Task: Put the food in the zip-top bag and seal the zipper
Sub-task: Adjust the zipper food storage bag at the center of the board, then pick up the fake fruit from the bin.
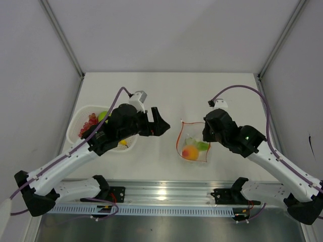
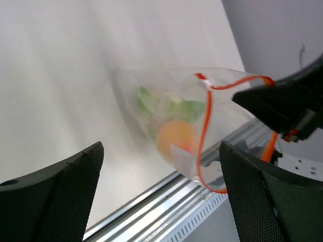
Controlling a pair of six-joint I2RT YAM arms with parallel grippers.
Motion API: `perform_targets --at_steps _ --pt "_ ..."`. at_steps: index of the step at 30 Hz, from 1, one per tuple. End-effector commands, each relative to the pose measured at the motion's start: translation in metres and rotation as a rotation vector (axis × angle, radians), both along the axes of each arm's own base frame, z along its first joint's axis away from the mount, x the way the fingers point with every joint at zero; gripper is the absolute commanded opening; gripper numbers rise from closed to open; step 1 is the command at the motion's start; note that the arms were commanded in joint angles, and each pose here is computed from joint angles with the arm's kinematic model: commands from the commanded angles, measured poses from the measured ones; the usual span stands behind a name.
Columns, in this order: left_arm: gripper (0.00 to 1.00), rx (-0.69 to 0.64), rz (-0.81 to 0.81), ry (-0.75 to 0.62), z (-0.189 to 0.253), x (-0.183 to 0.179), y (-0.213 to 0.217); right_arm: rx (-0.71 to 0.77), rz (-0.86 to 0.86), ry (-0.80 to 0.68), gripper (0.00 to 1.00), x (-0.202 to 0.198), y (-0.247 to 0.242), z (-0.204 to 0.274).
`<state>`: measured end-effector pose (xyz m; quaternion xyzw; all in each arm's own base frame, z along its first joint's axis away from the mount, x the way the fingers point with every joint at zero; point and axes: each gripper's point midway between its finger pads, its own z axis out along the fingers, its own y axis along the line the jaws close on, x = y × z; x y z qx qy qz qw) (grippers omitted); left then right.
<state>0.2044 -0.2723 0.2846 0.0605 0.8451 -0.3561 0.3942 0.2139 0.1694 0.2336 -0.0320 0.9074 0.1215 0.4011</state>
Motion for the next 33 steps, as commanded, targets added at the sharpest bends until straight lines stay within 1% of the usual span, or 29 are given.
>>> perform_targets --at_steps 1,2,3,4,5,7,10,15,19,22,23,25,27,30,33 --pt "0.96 0.062 0.141 0.035 -0.022 0.017 0.041 0.038 0.012 -0.027 0.0 0.007 0.01 0.012" --pt "0.97 0.058 0.202 0.061 -0.028 0.026 0.059 0.038 0.012 -0.031 0.0 0.007 0.01 0.013" --pt "0.97 0.08 0.24 0.092 -0.041 0.028 0.072 0.033 0.013 -0.03 0.0 0.008 0.01 0.012" --pt "0.97 0.093 0.311 0.114 -0.05 0.038 0.091 0.032 0.015 -0.03 0.0 0.008 0.011 0.012" --pt "0.97 0.103 0.348 0.127 -0.054 0.041 0.102 0.031 0.014 -0.028 0.0 0.008 0.011 0.011" --pt "0.96 0.161 0.449 0.186 -0.071 0.048 0.132 0.024 0.015 -0.022 0.0 0.009 0.011 0.009" --pt "0.96 0.206 0.536 0.251 -0.088 0.054 0.16 0.023 0.02 -0.02 0.0 0.009 0.012 0.007" --pt "0.96 0.19 0.624 0.331 -0.112 0.062 0.185 0.014 0.021 -0.013 0.0 0.008 0.012 0.003" --pt "0.97 0.2 0.758 0.404 -0.131 0.069 0.222 0.014 0.024 -0.009 0.0 0.007 0.012 0.002" --pt "0.96 0.152 0.802 0.423 -0.138 0.078 0.237 0.011 0.027 -0.007 0.0 0.007 0.012 0.0" --pt "0.96 0.138 0.787 0.446 -0.144 0.079 0.235 0.012 0.031 -0.007 0.0 0.007 0.013 0.0" --pt "0.96 0.141 0.813 0.476 -0.15 0.081 0.241 0.014 0.032 -0.007 0.0 0.008 0.014 -0.001" --pt "0.96 0.154 0.806 0.527 -0.161 0.08 0.239 0.014 0.037 0.0 0.0 0.007 0.015 -0.002" --pt "0.94 0.135 0.774 0.589 -0.18 0.076 0.231 0.011 0.04 -0.001 0.0 0.008 0.016 -0.003" --pt "0.94 0.137 0.782 0.644 -0.197 0.07 0.229 0.007 0.041 -0.002 0.0 0.008 0.016 -0.004"
